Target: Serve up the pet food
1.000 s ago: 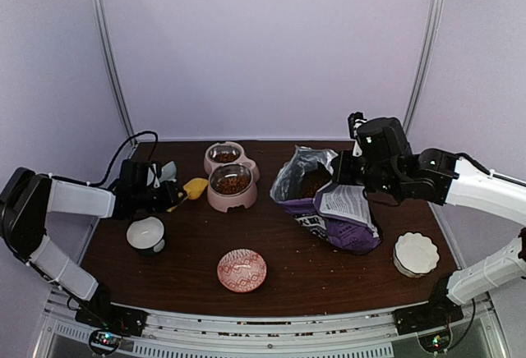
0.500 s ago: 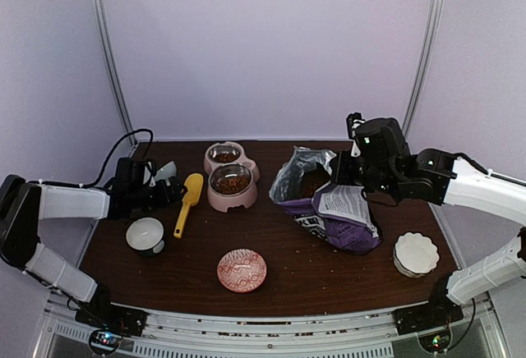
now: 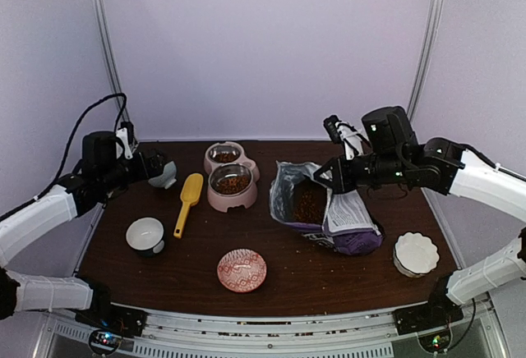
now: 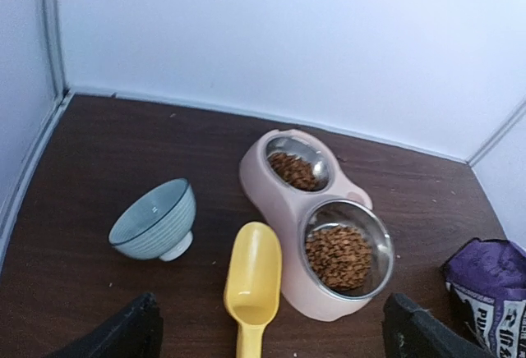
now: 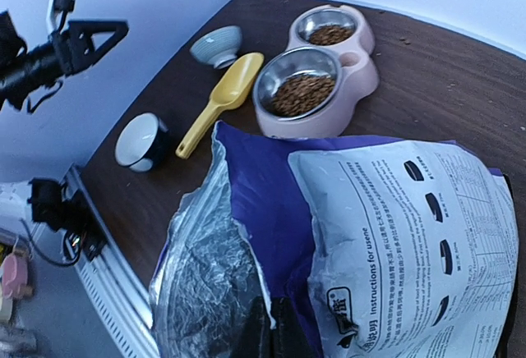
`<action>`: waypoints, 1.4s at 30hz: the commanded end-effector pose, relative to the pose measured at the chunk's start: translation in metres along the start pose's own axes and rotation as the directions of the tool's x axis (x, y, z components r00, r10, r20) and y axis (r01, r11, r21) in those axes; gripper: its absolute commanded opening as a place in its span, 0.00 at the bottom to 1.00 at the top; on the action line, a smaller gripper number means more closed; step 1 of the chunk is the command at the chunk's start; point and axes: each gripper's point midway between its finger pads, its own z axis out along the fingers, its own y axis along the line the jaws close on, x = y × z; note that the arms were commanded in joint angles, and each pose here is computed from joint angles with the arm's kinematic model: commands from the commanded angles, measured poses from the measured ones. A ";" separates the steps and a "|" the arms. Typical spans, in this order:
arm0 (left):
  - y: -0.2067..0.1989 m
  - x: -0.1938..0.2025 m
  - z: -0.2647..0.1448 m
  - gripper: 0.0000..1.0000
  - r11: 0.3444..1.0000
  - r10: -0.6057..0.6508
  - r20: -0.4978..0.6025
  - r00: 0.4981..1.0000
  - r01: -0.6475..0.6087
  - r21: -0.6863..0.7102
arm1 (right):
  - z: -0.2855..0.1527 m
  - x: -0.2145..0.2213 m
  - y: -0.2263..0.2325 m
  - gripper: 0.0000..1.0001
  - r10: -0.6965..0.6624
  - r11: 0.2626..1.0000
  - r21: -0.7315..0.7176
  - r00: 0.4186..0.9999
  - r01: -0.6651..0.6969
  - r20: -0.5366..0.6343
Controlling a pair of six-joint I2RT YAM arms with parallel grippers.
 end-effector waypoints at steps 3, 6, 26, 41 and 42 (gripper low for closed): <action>-0.107 -0.032 -0.043 0.96 0.876 0.275 0.070 0.959 -0.280 0.391 | -0.083 -0.038 0.087 0.00 -0.161 0.892 -0.404 0.978 0.202 0.135; -0.160 -0.021 -0.068 0.95 0.700 0.386 0.086 0.919 -0.352 0.621 | -0.101 -0.041 0.095 0.00 -0.204 0.857 -0.444 0.963 0.263 0.177; -0.303 0.084 -0.119 0.97 0.190 0.662 0.290 0.691 -0.529 0.827 | -0.025 -0.039 0.069 0.00 -0.135 0.869 -0.472 0.989 0.149 0.064; -0.347 0.123 -0.111 0.77 0.123 0.661 0.189 0.726 -0.353 0.928 | -0.025 -0.047 0.049 0.04 -0.095 0.905 -0.407 0.991 0.125 0.092; -0.348 0.123 -0.108 0.63 0.136 0.662 0.180 0.728 -0.353 0.926 | -0.027 -0.048 0.045 0.11 -0.086 0.913 -0.391 0.991 0.119 0.101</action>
